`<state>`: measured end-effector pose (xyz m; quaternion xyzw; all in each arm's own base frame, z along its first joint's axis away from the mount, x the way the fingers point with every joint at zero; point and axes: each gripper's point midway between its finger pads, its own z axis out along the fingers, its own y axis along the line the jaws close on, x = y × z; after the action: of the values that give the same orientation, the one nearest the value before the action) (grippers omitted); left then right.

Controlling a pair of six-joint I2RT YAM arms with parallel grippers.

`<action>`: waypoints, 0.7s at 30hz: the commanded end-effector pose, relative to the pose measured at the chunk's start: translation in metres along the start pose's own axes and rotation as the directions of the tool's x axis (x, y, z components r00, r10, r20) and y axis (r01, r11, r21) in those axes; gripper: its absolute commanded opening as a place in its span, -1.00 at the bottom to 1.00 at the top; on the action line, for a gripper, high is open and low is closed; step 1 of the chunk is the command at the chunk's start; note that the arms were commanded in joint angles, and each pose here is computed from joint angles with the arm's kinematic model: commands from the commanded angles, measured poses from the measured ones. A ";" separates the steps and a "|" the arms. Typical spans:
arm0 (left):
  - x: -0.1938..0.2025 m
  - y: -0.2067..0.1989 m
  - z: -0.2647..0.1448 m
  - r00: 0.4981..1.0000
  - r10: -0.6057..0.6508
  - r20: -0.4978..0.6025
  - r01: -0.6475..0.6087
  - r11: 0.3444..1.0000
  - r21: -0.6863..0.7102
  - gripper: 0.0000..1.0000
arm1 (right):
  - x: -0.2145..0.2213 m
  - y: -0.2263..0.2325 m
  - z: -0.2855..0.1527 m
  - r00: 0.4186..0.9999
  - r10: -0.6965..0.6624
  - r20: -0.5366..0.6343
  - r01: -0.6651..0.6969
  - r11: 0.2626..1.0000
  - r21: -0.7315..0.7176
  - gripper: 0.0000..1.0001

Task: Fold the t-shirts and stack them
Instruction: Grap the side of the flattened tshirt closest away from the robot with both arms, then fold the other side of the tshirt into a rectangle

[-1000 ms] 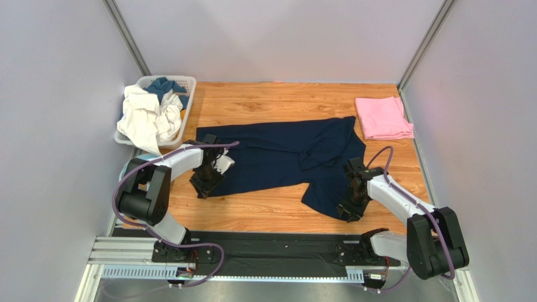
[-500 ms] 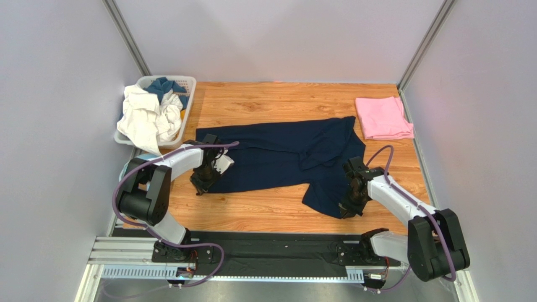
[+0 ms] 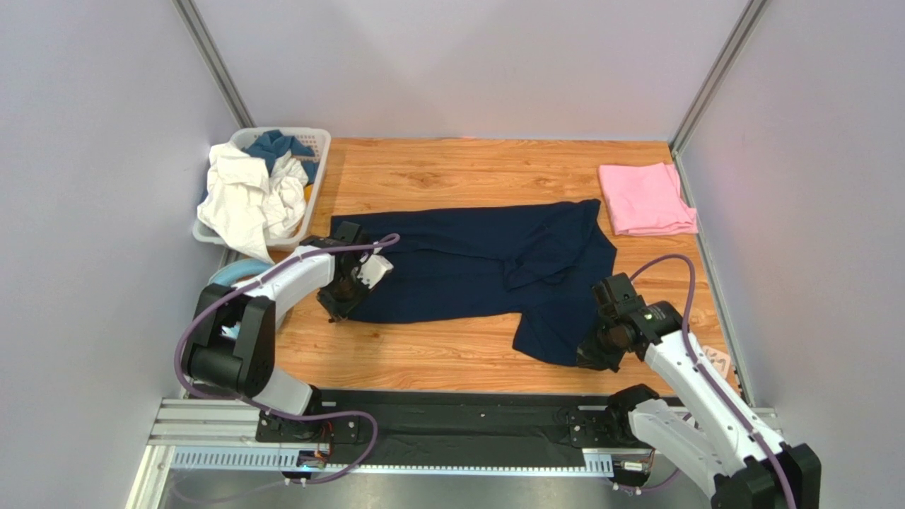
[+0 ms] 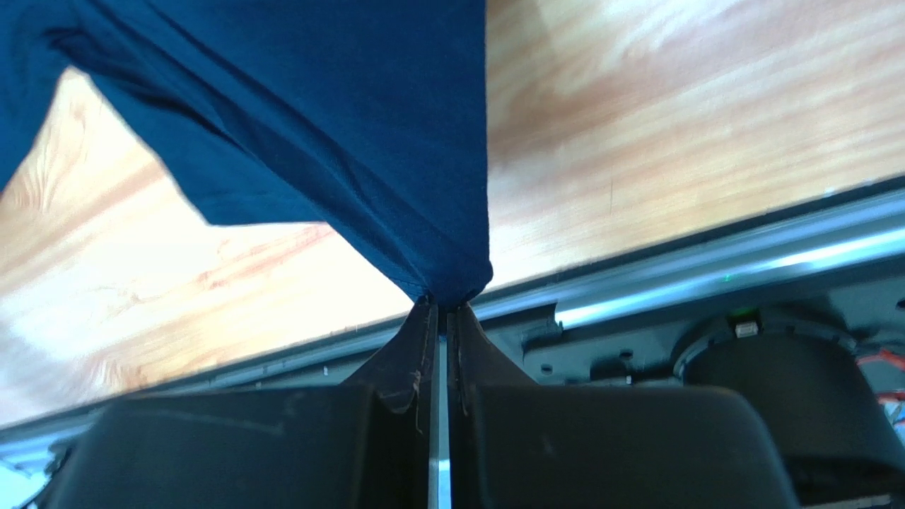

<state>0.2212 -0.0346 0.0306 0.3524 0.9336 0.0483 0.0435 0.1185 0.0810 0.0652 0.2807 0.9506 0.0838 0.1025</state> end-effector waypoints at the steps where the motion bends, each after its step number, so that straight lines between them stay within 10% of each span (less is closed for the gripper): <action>1: 0.004 0.005 -0.015 0.998 0.051 0.031 -0.050 0.998 -0.031 -1.00 | 0.021 -0.006 -0.017 0.998 0.028 -0.056 -0.027 1.000 0.003 -1.00; 21: 0.006 0.030 -0.040 0.996 0.070 0.051 -0.064 0.992 -0.107 -1.00 | -0.010 0.015 -0.080 0.995 0.003 0.103 0.003 0.998 -0.062 -1.00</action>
<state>0.2155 -0.0166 0.0585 0.3744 0.9217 0.0713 0.0726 0.0982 0.0836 0.1167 0.2812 0.9471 0.1014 0.1165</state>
